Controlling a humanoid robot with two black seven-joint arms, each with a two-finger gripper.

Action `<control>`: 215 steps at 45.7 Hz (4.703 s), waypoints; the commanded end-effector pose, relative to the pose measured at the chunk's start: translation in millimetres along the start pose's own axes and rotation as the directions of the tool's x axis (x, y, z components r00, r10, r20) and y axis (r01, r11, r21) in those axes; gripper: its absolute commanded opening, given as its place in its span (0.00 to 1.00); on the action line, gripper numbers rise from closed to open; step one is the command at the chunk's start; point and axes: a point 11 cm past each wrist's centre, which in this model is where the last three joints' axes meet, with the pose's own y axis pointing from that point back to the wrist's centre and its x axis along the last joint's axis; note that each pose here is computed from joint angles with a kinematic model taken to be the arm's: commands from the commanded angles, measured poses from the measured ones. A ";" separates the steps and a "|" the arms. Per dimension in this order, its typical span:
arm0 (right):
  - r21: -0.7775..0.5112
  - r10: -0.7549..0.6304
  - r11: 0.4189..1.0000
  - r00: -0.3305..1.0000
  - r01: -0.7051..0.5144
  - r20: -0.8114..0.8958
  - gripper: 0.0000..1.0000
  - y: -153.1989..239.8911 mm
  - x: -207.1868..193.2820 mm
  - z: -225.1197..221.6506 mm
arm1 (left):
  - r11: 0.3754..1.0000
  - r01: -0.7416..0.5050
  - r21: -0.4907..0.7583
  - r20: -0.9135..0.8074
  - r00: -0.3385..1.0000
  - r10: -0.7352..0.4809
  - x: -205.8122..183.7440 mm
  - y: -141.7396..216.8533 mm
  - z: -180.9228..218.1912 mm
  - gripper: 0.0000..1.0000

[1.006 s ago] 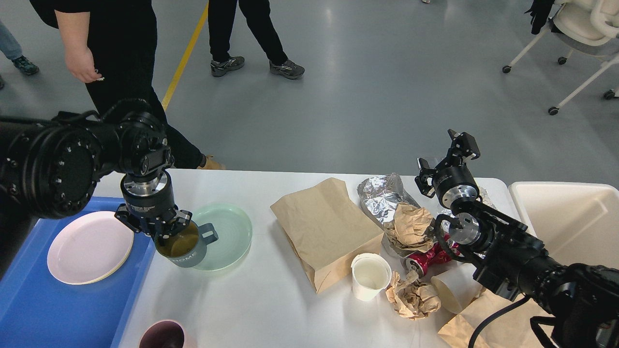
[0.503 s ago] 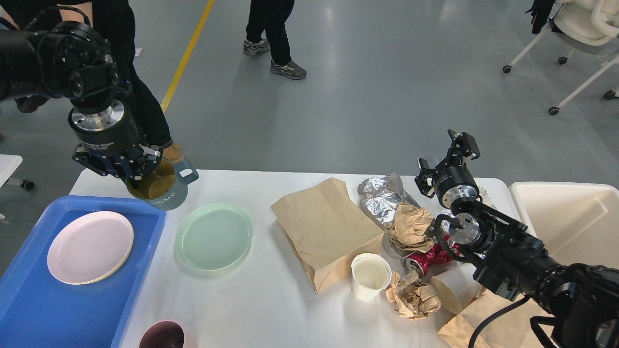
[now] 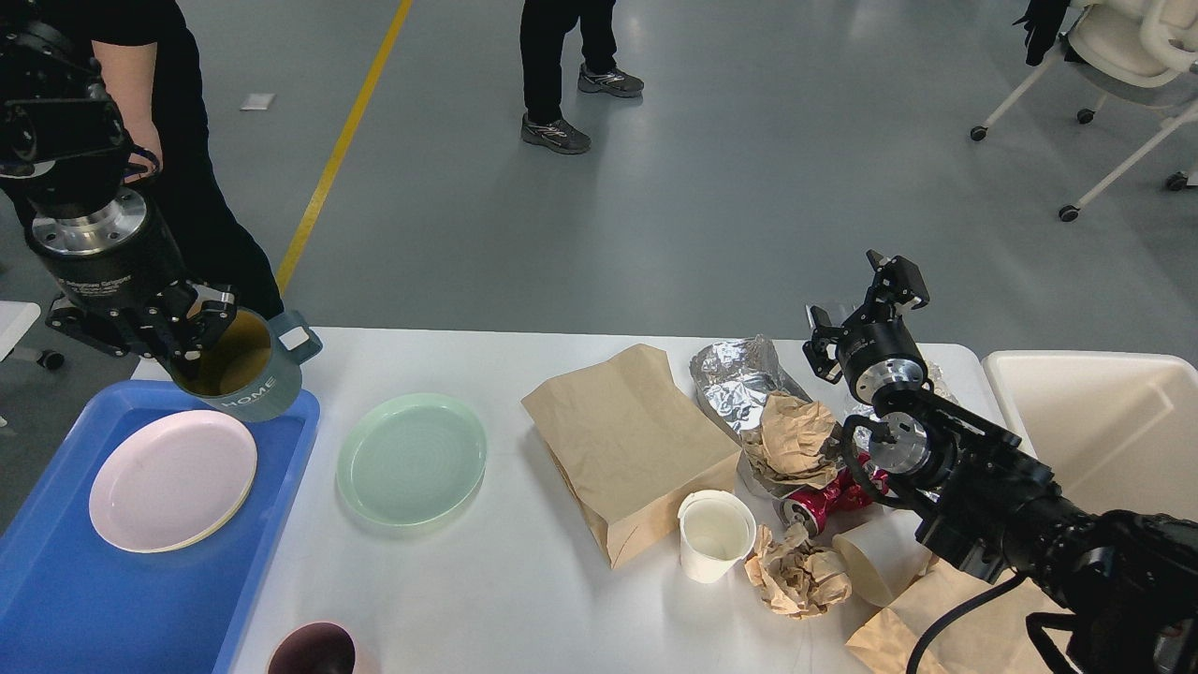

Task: Tidy desktop
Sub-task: 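Place the teal mug at the tray's near corner and release, then move the left gripper over the dark red mug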

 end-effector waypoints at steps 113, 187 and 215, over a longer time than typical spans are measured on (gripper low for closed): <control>0.001 0.000 1.000 1.000 0.000 0.000 1.00 0.0 0.0 0.0 | 0.994 0.033 0.104 -0.010 0.999 -0.032 9.3 -58.3 -23.6 0.88; -0.001 0.000 1.000 1.000 0.000 0.000 1.00 0.0 0.0 0.1 | 0.946 0.309 0.096 0.192 0.927 -0.323 -99.9 -52.0 71.1 0.90; 0.001 0.000 1.000 1.000 0.000 0.000 1.00 0.0 0.0 0.0 | 0.886 0.436 0.160 0.235 0.855 -0.463 -125.6 -152.4 75.2 0.89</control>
